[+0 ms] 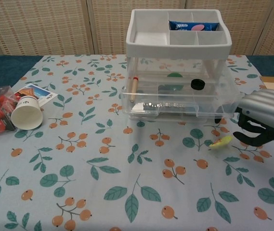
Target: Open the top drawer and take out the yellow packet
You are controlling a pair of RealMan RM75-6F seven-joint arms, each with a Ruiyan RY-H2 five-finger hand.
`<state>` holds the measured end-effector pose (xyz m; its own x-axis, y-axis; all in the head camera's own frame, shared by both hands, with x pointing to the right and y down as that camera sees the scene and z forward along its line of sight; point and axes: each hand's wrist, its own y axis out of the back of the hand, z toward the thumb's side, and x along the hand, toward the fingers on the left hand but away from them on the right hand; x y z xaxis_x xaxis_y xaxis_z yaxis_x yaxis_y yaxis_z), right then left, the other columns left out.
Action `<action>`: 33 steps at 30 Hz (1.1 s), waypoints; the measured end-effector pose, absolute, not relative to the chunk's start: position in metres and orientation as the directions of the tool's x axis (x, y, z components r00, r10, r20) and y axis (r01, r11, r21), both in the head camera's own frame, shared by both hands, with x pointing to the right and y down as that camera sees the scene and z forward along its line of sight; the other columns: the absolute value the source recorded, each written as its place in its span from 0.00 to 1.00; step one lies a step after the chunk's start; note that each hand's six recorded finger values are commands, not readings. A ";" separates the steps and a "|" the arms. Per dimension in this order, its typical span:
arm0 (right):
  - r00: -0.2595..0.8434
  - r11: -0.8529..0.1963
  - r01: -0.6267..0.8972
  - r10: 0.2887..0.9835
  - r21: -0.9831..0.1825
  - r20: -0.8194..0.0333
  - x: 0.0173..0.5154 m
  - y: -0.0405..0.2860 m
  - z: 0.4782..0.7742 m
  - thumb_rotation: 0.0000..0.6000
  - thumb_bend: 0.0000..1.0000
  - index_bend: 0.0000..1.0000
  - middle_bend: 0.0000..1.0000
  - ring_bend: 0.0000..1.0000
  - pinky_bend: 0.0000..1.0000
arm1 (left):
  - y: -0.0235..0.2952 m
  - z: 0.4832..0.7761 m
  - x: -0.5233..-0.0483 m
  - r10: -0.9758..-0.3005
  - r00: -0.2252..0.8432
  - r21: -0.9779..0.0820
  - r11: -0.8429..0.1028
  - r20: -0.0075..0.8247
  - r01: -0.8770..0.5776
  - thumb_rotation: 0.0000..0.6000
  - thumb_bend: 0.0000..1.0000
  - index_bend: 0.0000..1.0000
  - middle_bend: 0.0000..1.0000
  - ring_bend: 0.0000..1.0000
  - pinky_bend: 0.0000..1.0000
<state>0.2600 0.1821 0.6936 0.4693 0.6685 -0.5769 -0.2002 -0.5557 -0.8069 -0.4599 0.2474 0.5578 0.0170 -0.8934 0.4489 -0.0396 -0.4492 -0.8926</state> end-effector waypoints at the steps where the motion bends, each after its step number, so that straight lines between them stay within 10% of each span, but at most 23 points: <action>1: 0.468 -0.557 -0.198 0.669 -0.806 -0.577 0.259 0.182 0.693 1.00 0.50 0.15 0.91 1.00 1.00 | 0.248 0.558 -0.460 -0.893 0.016 -0.892 -0.450 0.450 -0.040 1.00 0.19 0.07 0.06 0.03 0.07; 19: 0.211 -0.459 -0.124 0.854 -0.880 -0.475 0.365 0.188 0.611 1.00 0.50 0.32 0.71 0.74 0.97 | 0.243 0.569 -0.449 -0.891 0.056 -0.889 -0.454 0.451 -0.061 1.00 0.19 0.07 0.06 0.03 0.07; 26: 0.090 -0.386 0.001 0.919 -0.923 -0.384 0.405 0.199 0.576 1.00 0.50 0.18 0.26 0.15 0.10 | 0.238 0.572 -0.438 -0.893 0.077 -0.890 -0.448 0.443 -0.079 1.00 0.19 0.07 0.06 0.03 0.07; 33: 0.023 -0.338 0.057 0.941 -0.939 -0.338 0.432 0.214 0.555 1.00 0.50 0.09 0.11 0.03 0.07 | 0.236 0.571 -0.433 -0.894 0.078 -0.892 -0.446 0.441 -0.078 1.00 0.19 0.07 0.06 0.02 0.07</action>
<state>0.4321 0.2137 0.5554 0.0227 0.9410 -0.3376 0.0571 -0.3384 -0.9393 -0.4329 0.2357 0.5705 0.0781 -0.8943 0.4406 -0.0778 -0.4461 -0.8916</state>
